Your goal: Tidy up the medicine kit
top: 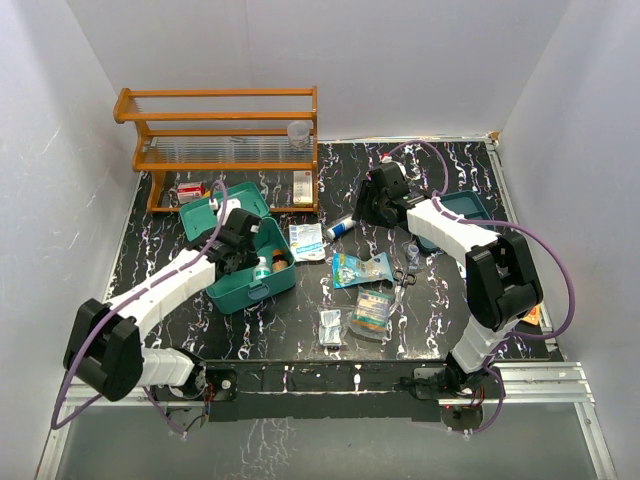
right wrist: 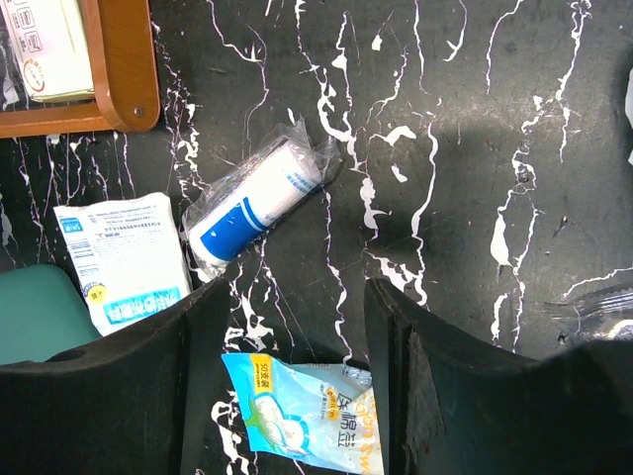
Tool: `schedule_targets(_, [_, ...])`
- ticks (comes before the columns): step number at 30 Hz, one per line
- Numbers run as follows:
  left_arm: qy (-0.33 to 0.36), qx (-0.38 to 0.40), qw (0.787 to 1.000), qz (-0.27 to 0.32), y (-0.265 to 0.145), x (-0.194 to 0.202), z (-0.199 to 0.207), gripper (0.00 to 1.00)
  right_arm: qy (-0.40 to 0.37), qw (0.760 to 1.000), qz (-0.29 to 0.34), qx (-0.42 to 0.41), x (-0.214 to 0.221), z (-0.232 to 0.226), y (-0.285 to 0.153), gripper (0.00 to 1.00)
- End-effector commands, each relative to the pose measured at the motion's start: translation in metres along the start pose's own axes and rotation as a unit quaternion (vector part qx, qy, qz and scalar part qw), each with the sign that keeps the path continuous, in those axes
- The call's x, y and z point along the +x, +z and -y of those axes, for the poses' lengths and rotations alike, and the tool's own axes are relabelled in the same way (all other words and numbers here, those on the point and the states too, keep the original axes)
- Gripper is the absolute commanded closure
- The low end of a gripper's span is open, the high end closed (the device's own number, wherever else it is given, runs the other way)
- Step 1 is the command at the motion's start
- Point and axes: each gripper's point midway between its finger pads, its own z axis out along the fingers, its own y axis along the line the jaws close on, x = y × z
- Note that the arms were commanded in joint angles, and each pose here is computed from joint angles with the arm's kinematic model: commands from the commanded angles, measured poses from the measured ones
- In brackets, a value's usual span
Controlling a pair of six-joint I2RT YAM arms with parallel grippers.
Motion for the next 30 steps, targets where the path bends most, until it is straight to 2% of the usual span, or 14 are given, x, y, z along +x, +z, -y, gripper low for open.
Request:
schedule_targets(1, [0.010,-0.034,0.999,-0.040,-0.014,0.027,-0.030,0.75,0.005,1.000,0.022,-0.018,-0.012,-0.010,-0.007,0.46])
schedule_targets(5, [0.028,-0.029,0.997,-0.072,-0.004,0.050,-0.032,0.80,0.006,1.000,0.024,-0.019,-0.013,-0.009,-0.008,0.46])
schedule_targets(10, [0.061,-0.004,0.994,-0.095,0.014,0.063,-0.021,0.81,0.004,0.999,0.028,-0.018,-0.015,-0.010,-0.009,0.46])
schedule_targets(13, [0.073,0.038,0.992,-0.094,0.022,0.063,-0.004,0.80,0.003,0.999,0.032,-0.015,-0.018,-0.009,-0.010,0.46])
schedule_targets(19, [0.086,0.083,0.989,-0.084,0.031,0.055,0.020,0.73,-0.003,0.999,0.036,-0.020,-0.024,-0.013,-0.012,0.46])
schedule_targets(23, [0.079,0.090,0.991,-0.062,0.029,0.043,0.025,0.57,-0.029,0.998,0.034,-0.035,-0.024,-0.024,-0.012,0.45])
schedule_targets(30, [0.068,0.068,0.995,-0.030,0.010,0.014,0.014,0.55,-0.109,0.990,0.053,-0.066,-0.024,-0.072,-0.021,0.43])
